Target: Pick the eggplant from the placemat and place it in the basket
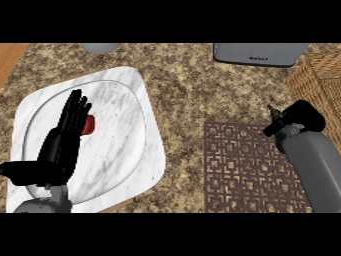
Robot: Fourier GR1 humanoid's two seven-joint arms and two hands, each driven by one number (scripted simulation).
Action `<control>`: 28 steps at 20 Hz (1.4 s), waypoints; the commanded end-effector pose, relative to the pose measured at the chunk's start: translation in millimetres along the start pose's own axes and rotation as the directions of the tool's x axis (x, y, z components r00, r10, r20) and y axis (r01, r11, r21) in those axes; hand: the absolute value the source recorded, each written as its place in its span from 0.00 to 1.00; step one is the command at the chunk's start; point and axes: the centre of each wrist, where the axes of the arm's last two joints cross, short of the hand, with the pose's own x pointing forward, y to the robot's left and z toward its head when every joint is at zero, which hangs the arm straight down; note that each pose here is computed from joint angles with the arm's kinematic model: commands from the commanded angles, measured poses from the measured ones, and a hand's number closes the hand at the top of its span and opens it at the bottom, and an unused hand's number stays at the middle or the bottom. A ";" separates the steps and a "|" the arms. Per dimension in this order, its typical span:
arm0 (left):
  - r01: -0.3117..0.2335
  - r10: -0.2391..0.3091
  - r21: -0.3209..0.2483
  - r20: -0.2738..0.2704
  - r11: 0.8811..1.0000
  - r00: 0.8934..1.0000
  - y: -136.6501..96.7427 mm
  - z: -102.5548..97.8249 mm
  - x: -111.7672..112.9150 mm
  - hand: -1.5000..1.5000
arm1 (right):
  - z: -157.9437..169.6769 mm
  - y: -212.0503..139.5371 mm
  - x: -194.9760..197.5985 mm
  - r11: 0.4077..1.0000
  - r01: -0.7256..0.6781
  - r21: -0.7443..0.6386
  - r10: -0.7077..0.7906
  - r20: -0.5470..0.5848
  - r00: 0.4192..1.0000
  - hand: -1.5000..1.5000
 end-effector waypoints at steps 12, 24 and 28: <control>-0.008 0.008 -0.055 -0.002 0.998 1.000 -18.9 -10.2 3.0 0.50 | 17.7 -83.9 81.4 0.711 0.458 -0.533 -0.491 0.090 0.867 1.00; 0.008 -0.009 -0.034 -0.011 0.999 1.000 -10.9 -8.5 2.7 0.50 | 68.5 -125.6 139.6 0.538 0.553 -0.636 -0.599 0.174 0.782 1.00; 0.018 -0.018 0.002 -0.029 1.000 0.999 -12.7 -6.3 -3.6 0.50 | 57.1 -131.8 137.2 0.578 0.452 -0.680 -0.577 0.052 0.815 1.00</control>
